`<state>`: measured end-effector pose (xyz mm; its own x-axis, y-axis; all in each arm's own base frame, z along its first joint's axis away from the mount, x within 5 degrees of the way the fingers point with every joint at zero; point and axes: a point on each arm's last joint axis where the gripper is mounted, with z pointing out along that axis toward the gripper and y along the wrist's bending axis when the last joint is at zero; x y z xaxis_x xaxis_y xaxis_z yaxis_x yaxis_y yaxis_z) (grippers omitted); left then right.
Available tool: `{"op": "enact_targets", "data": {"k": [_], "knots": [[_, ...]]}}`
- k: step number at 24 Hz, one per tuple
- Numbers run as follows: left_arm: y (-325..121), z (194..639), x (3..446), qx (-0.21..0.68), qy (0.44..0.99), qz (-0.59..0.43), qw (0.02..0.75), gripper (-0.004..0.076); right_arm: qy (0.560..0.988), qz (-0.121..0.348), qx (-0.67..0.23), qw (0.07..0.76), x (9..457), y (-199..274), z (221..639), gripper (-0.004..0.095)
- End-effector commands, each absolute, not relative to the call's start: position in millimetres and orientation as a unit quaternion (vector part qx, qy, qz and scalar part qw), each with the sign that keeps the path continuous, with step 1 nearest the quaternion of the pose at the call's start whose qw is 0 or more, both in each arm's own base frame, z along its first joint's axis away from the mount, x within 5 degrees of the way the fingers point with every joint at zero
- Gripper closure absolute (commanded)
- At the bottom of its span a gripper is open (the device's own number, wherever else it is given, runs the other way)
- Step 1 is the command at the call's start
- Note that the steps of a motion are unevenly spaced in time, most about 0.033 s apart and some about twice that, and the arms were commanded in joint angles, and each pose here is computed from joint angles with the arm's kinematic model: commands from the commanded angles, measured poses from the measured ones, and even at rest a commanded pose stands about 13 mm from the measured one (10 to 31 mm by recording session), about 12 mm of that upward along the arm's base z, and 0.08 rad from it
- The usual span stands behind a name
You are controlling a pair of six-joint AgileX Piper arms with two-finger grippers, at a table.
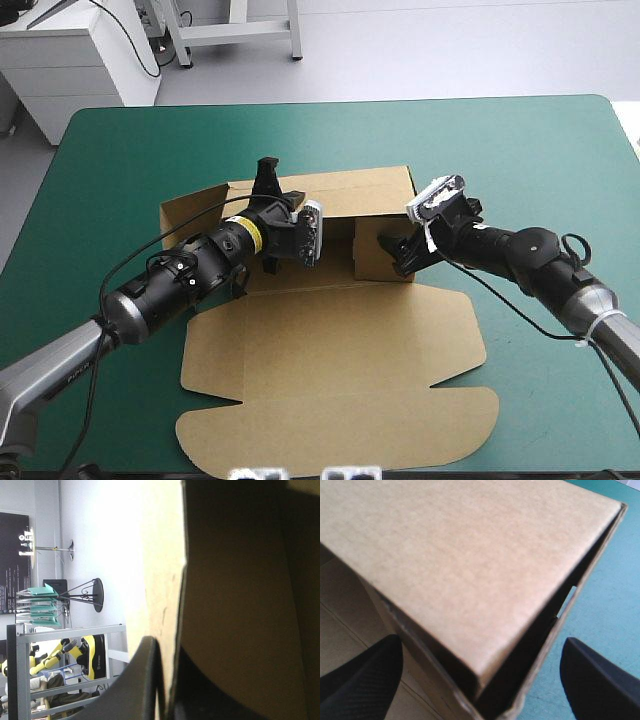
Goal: Fold the box
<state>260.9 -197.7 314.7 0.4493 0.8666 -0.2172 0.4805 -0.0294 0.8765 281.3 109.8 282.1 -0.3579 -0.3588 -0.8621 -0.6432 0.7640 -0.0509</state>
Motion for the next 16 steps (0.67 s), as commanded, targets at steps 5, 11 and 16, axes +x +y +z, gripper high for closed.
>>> {"op": "enact_targets", "data": {"k": [5, 11, 16], "knots": [[-202.3, 327.7, 253.3, 0.661, 0.51, 0.158, 0.528, 0.0729, 0.804, 0.165, -0.281, 0.497, 280.1, 109.7, 298.5, 0.0612], [-202.4, 326.8, 253.6, 0.662, 0.511, 0.158, 0.526, 0.0728, 0.802, 0.19, -0.298, 0.483, 275.9, 114.0, 297.4, 0.0926], [-203.6, 331.6, 252.7, 0.655, 0.5, 0.156, 0.544, 0.0656, 0.816, 0.185, -0.232, 0.496, 281.6, 108.7, 299.5, 0.0926]]}}
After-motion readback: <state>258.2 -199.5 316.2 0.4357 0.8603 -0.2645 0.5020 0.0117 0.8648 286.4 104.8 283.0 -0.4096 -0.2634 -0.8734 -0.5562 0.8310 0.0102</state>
